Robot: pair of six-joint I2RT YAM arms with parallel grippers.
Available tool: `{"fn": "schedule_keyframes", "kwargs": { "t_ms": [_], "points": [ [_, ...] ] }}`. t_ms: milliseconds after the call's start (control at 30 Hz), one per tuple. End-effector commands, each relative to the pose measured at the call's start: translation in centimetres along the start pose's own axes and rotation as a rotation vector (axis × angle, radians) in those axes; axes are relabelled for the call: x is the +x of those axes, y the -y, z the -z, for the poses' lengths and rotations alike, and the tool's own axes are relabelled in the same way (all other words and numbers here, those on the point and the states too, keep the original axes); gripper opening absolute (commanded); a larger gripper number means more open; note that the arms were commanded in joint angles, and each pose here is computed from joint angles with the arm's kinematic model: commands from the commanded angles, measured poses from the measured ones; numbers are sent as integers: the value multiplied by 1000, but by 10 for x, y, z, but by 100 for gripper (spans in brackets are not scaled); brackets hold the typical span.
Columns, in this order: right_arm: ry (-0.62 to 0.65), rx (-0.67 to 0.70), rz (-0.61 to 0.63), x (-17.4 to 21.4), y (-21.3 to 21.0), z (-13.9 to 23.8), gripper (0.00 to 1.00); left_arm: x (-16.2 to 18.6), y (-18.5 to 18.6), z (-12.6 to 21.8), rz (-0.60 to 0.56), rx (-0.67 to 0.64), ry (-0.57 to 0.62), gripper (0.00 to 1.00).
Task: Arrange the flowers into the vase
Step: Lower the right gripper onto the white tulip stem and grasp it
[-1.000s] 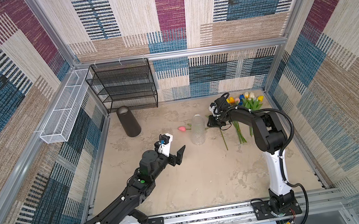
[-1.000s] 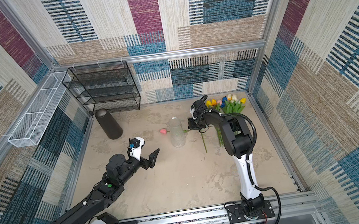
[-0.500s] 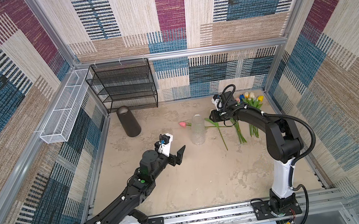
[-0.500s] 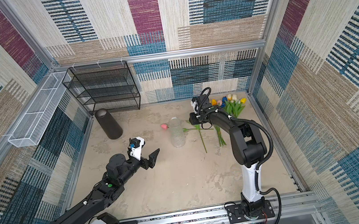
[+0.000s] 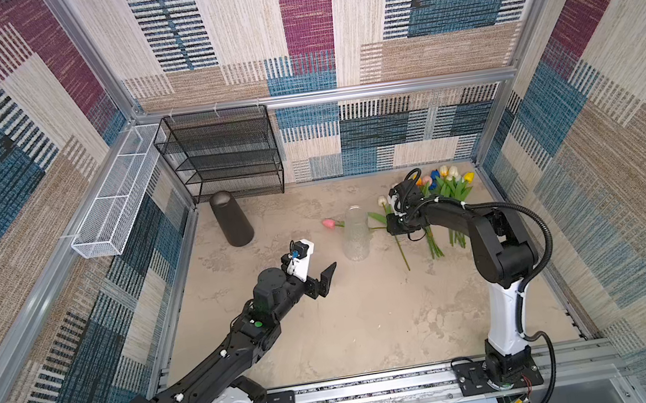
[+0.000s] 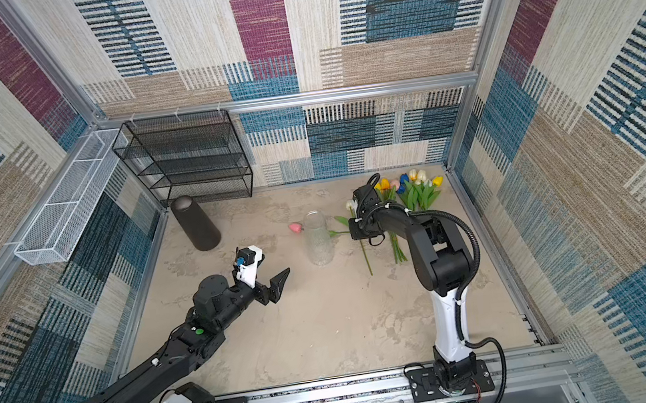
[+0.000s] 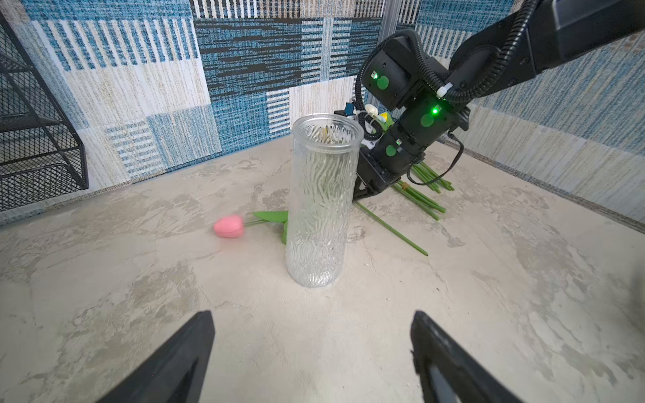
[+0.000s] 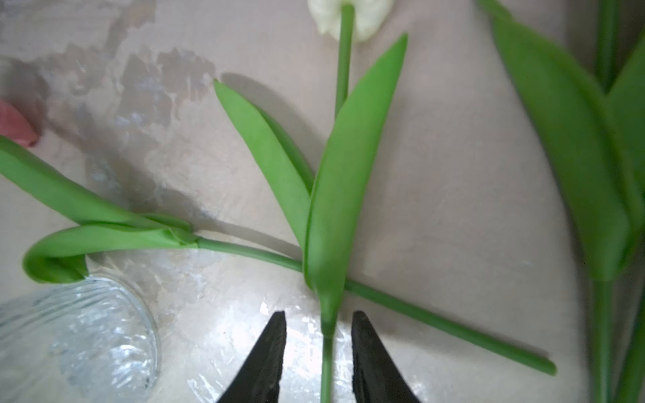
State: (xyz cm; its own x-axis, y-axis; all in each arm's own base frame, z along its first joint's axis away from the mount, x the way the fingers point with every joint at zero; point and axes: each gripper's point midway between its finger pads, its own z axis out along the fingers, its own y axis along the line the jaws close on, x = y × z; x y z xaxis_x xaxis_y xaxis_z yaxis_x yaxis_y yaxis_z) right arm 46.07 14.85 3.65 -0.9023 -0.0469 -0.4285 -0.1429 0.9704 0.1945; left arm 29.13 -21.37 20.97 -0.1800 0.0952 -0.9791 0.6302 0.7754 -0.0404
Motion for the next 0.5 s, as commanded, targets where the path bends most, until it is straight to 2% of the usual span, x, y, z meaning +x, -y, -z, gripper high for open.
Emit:
{"fn": "schedule_keyframes", "kwargs": {
  "t_ms": [0, 100, 233, 467],
  "points": [
    [-7, 27, -15, 8, 6, -5, 33, -18, 6, 0, -11, 35, 57, 91],
    [-26, 47, -15, 14, 11, -14, 29, -19, 13, 0, -14, 74, 58, 91],
    [-25, 49, -18, 15, 11, -18, 11, -19, 28, 3, -31, 162, 60, 91],
    [137, -3, -13, -27, -6, 31, 0, -33, 63, 22, -82, 361, 115, 97]
  ]
}}
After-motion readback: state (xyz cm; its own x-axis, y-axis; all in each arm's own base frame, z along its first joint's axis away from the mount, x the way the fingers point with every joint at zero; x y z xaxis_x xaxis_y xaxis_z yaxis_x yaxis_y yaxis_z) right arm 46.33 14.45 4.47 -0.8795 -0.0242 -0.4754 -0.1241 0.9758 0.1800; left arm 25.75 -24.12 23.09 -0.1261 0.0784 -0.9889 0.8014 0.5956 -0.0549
